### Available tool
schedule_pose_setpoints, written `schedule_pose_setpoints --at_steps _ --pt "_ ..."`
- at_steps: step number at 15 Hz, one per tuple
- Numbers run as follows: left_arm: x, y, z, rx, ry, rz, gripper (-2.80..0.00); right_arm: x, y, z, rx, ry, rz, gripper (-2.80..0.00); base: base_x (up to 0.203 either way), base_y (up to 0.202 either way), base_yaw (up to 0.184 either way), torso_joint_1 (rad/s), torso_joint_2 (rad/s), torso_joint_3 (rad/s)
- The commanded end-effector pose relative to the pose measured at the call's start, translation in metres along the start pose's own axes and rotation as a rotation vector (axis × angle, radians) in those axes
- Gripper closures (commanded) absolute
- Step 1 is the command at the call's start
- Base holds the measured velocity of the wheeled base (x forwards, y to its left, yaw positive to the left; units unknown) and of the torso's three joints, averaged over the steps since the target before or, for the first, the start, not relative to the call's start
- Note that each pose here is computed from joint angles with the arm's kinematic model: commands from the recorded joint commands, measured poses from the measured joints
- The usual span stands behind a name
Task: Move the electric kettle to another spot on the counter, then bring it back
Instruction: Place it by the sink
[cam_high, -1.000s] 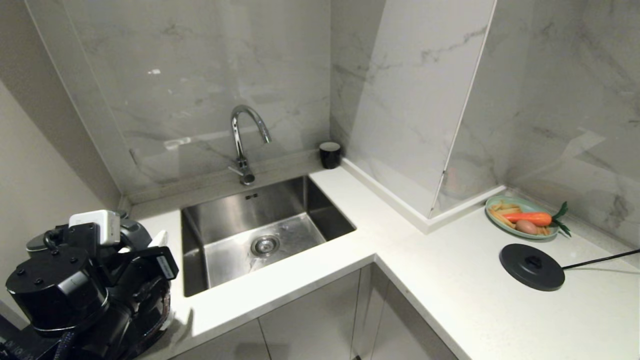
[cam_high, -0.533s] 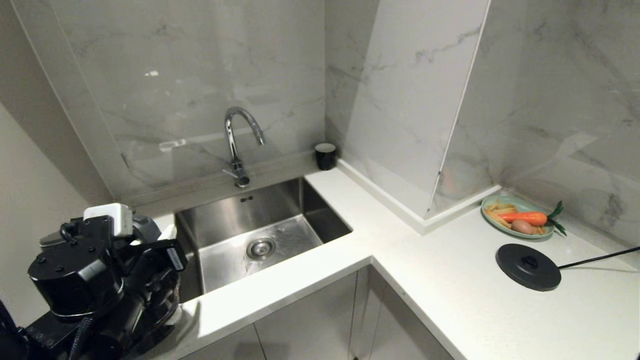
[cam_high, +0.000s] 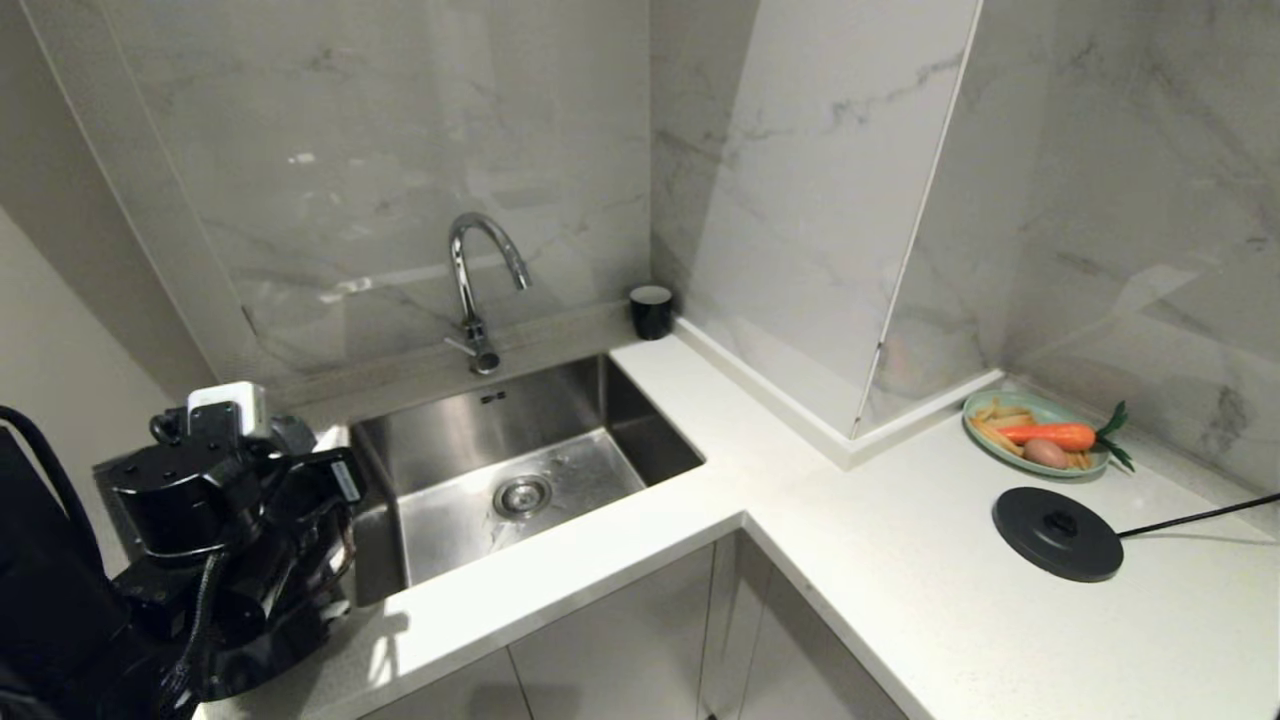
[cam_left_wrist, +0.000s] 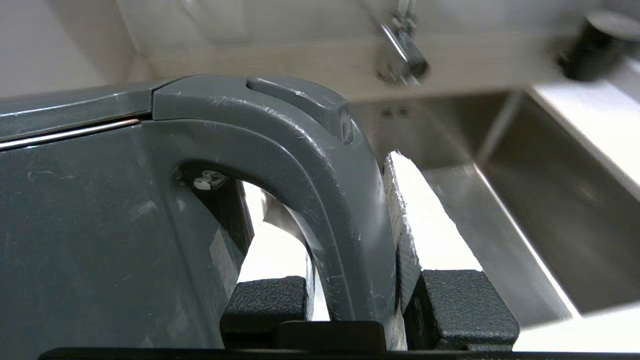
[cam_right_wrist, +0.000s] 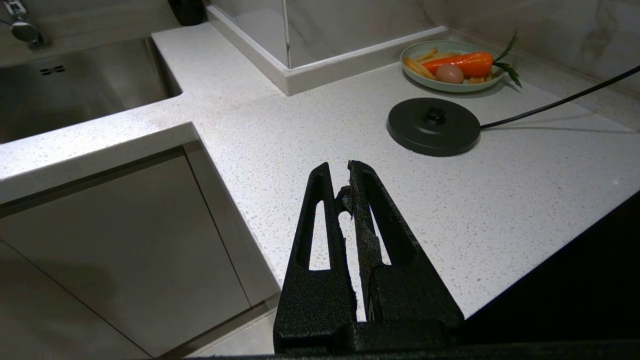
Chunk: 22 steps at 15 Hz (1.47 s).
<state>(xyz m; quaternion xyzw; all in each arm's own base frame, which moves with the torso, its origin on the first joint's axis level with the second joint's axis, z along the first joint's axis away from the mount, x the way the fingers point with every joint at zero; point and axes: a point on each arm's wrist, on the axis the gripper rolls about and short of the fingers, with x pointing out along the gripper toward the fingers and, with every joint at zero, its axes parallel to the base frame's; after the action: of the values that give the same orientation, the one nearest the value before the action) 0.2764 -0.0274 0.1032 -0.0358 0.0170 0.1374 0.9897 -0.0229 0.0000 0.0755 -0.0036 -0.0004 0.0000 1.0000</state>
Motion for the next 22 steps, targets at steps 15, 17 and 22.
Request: schedule_pose_setpoints --at_steps 15,17,22 --pt "0.055 0.028 -0.042 0.097 0.084 0.095 0.0 0.0 0.0 0.0 0.0 0.0 0.0 0.0 0.0 0.0 0.0 0.0 0.0 0.0" --pt "0.047 0.029 -0.049 0.081 0.123 0.088 0.0 0.0 0.0 0.0 0.0 0.001 0.0 0.0 0.0 0.0 0.0 0.0 0.0 0.0" --pt "0.041 0.027 -0.053 0.083 0.147 0.08 0.0 0.0 0.0 0.0 0.0 0.001 0.0 0.0 0.0 0.0 0.0 0.0 0.0 0.0"
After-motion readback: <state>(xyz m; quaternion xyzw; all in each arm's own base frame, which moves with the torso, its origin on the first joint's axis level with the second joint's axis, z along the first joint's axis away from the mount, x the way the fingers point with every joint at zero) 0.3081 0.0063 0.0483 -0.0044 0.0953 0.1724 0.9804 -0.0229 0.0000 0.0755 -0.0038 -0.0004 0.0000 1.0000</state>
